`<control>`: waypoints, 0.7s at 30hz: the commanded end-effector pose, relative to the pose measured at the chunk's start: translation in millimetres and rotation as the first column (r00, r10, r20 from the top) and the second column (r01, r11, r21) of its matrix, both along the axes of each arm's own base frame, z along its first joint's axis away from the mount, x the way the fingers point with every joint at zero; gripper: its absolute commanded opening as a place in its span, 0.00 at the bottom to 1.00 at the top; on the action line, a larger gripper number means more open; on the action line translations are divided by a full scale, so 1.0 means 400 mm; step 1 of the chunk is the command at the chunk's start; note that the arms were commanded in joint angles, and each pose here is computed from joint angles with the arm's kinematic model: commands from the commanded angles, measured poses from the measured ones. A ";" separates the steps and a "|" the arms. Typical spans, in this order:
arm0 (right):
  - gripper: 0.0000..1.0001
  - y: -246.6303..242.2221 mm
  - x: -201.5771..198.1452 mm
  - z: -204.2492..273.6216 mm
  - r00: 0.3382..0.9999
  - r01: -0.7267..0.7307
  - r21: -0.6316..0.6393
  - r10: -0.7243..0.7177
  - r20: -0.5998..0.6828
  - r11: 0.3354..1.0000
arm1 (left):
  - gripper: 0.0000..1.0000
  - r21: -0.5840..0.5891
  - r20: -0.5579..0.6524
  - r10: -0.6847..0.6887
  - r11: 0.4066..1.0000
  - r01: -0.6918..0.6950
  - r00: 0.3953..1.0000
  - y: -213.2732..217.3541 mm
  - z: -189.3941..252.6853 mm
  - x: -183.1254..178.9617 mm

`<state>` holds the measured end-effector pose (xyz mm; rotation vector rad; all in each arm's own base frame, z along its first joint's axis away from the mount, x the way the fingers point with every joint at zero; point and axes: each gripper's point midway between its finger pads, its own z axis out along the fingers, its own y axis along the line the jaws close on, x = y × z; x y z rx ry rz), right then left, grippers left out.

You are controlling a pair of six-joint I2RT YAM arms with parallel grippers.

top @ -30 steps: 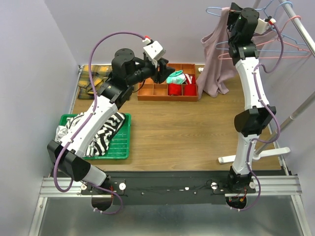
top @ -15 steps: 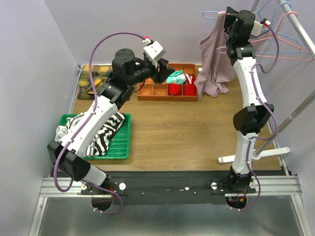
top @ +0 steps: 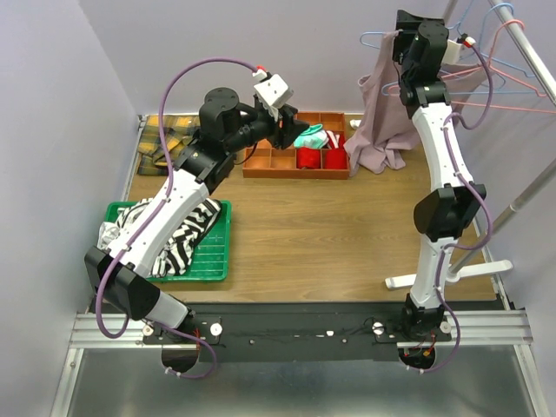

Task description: Place the tank top on the hanger

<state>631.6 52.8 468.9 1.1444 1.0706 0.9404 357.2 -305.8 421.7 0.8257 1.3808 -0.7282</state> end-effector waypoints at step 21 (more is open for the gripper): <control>0.84 0.064 -0.135 -0.034 0.992 -0.052 -0.076 0.043 -0.115 0.996 | 0.63 -0.058 0.049 0.067 0.996 -0.064 0.997 0.054 0.034 -0.031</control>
